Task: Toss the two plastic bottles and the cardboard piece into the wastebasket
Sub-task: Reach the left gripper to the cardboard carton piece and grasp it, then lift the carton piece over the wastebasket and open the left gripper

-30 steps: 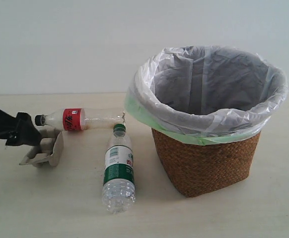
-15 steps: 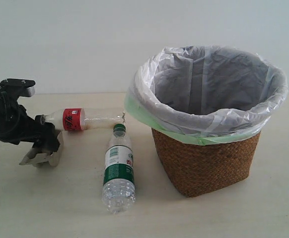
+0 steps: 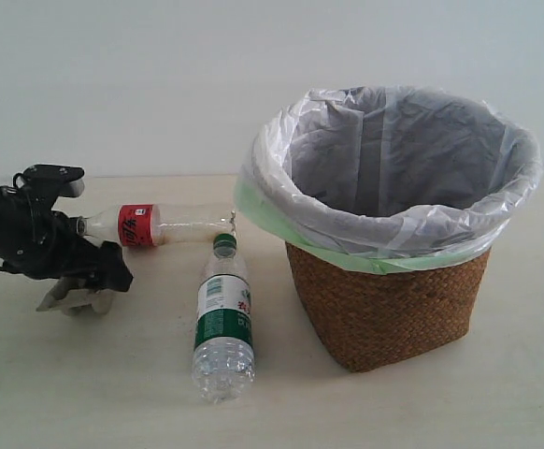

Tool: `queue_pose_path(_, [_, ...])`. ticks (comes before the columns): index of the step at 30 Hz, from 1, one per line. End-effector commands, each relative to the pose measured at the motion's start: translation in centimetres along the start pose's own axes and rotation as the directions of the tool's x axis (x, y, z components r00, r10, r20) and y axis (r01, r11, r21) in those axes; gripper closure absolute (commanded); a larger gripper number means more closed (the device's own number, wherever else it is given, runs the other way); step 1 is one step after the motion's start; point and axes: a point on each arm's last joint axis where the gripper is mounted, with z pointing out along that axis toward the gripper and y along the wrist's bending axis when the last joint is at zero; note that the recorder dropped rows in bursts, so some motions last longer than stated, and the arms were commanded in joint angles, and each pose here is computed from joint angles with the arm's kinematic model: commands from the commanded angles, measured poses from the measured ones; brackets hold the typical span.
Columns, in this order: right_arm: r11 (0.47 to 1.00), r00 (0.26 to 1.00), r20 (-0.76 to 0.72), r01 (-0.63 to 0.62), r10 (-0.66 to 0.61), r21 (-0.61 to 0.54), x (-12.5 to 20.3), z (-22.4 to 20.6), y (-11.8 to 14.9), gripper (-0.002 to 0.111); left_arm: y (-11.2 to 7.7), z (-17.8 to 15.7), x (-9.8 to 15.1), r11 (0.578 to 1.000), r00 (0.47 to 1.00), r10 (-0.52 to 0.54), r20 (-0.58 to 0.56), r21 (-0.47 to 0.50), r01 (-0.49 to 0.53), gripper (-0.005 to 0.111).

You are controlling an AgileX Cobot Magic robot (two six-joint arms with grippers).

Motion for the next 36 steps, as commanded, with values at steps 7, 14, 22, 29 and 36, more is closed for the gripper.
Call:
queue_pose_path(7, [1.0,1.0,0.016,0.011,-0.011,0.001,-0.1,-0.1,0.0,0.106,0.4,0.2,-0.6,0.998,0.998,-0.042,0.054,-0.044,0.045,0.054])
queue_pose_path(14, [1.0,1.0,0.016,0.011,-0.011,0.001,-0.1,-0.1,0.0,0.106,-0.2,0.2,0.1,0.999,0.999,-0.027,-0.026,0.024,0.028,0.103])
queue_pose_path(22, [1.0,1.0,0.016,0.011,-0.011,0.001,-0.1,-0.1,0.0,0.106,-0.8,-2.7,-0.8,0.998,0.998,-0.056,0.006,0.033,0.055,0.103])
queue_pose_path(29, [1.0,1.0,0.016,0.011,-0.011,0.001,-0.1,-0.1,0.0,0.106,-0.6,-10.1,-2.1,0.985,0.995,0.006,0.095,-0.172,0.011,0.103])
queue_pose_path(36, [1.0,1.0,0.016,0.011,-0.011,0.001,-0.1,-0.1,0.0,0.106,-0.5,-20.4,-3.1,0.883,0.967,0.109,0.232,-0.468,0.013,0.103])
